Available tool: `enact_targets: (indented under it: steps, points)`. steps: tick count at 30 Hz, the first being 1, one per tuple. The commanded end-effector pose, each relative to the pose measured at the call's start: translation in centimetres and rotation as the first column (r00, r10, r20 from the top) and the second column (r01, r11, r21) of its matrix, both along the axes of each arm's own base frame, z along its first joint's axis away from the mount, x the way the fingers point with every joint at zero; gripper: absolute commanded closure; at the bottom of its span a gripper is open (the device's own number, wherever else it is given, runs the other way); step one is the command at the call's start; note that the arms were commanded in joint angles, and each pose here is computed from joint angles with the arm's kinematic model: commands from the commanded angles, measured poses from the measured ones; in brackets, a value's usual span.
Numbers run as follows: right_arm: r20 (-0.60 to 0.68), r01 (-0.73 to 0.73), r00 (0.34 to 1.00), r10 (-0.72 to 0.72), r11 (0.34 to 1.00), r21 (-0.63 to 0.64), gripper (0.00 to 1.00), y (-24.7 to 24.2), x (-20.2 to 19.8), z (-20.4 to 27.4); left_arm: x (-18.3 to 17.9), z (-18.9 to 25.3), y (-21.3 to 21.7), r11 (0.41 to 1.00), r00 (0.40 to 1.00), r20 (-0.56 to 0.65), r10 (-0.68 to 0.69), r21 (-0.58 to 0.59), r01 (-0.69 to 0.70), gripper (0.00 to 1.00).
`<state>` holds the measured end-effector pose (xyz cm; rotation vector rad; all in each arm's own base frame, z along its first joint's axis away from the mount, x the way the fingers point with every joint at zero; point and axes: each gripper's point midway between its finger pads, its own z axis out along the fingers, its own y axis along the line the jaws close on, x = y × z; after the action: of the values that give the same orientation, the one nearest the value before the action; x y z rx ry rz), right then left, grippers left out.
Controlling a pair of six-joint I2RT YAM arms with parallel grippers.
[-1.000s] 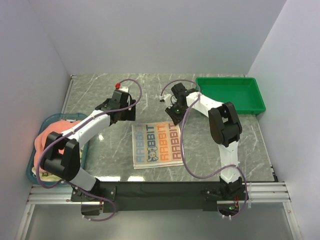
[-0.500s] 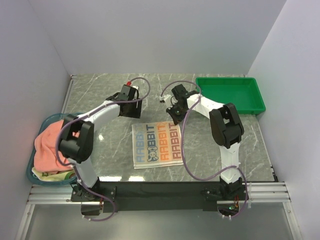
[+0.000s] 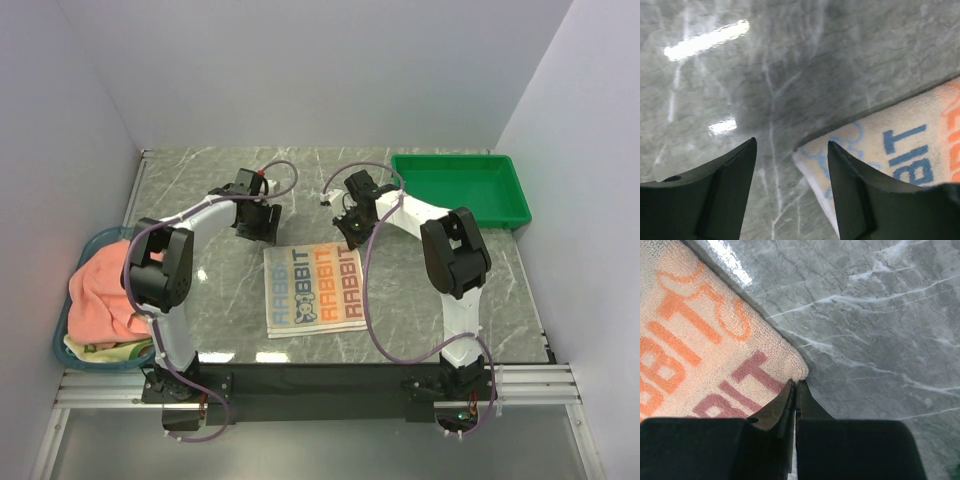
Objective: Fold and stack the towels
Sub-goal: Fold the towel
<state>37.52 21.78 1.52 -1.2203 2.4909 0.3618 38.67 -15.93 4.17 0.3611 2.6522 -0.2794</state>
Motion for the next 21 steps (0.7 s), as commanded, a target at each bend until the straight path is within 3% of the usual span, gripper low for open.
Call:
enact_targets:
  steps: [1,4,16,21]
  points:
    - [-0.086,-0.012,0.996,0.008,0.999,-0.051,1.00,-0.5,-2.5,-2.5,0.1,1.4,-0.6,0.997,0.998,0.015,-0.058,-0.048,0.059,0.37]
    - [-0.071,0.003,0.997,-0.008,0.998,-0.064,1.00,-0.6,-2.1,-2.6,-0.2,0.5,-0.6,0.997,0.998,-0.015,-0.059,-0.041,0.058,0.47]
    - [-0.068,0.008,0.998,-0.012,0.998,-0.067,1.00,-0.6,-2.3,-2.6,-1.5,-1.3,-0.1,0.998,0.996,-0.072,-0.061,-0.003,0.061,0.47]
    - [-0.062,0.022,0.998,-0.027,0.997,-0.078,1.00,-0.8,-2.1,-2.7,-1.6,-2.4,0.4,0.998,0.994,-0.100,-0.038,0.040,0.043,0.52]
